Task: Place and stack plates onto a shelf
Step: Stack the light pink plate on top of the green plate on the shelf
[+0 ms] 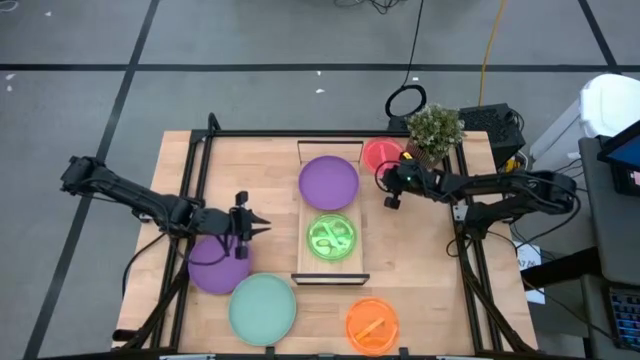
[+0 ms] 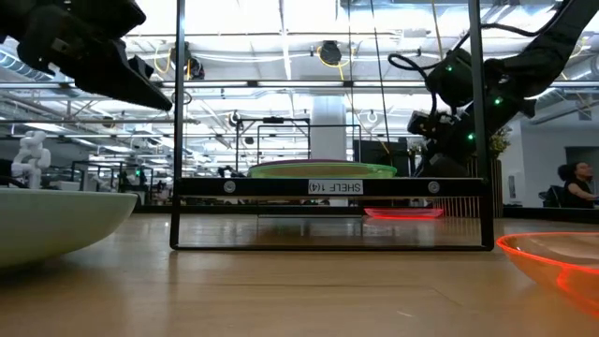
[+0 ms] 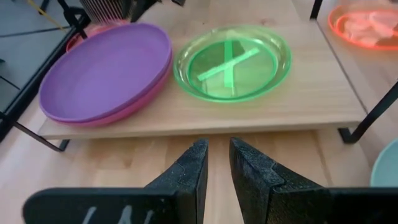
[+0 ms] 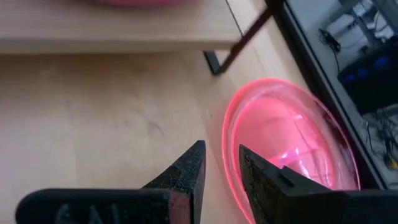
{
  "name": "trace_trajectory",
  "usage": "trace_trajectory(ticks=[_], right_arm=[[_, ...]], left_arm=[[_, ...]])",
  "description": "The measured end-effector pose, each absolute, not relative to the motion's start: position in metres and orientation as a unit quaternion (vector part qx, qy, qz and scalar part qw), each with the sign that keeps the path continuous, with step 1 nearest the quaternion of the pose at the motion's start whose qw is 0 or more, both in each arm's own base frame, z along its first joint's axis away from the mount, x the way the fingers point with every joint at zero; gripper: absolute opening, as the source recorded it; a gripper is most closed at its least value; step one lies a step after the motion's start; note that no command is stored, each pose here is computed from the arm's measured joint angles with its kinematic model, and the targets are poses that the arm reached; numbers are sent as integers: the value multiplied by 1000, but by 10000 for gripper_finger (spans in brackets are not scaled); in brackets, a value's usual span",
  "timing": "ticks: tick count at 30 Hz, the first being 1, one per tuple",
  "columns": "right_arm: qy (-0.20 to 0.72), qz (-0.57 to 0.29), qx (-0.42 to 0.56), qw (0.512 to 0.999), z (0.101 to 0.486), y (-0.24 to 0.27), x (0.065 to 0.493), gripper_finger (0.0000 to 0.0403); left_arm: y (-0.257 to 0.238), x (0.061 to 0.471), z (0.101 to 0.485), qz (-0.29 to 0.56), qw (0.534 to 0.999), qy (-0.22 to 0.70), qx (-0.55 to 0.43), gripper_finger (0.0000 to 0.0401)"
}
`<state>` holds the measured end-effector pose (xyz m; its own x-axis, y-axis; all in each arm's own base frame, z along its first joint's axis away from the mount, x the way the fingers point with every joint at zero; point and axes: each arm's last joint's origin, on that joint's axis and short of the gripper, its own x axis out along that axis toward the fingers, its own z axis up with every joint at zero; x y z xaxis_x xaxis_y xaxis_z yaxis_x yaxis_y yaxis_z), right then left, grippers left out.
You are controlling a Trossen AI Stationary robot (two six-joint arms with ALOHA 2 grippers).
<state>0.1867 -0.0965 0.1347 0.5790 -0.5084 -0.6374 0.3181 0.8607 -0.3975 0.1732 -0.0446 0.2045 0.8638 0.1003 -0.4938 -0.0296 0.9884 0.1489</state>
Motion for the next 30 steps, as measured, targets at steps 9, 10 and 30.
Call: trace_trajectory(ticks=[9, 10, 30], right_arm=[[434, -243, -97, 862, 118, -105, 185, 94], [439, -242, -96, 860, 116, -106, 186, 101], [470, -254, -130, 835, 106, -113, 195, 157]], left_arm=[[-47, 180, 194, 30, 953, 287, 92, 74], [-47, 180, 193, 30, 953, 288, 94, 74], [-47, 180, 194, 30, 953, 287, 95, 74]])
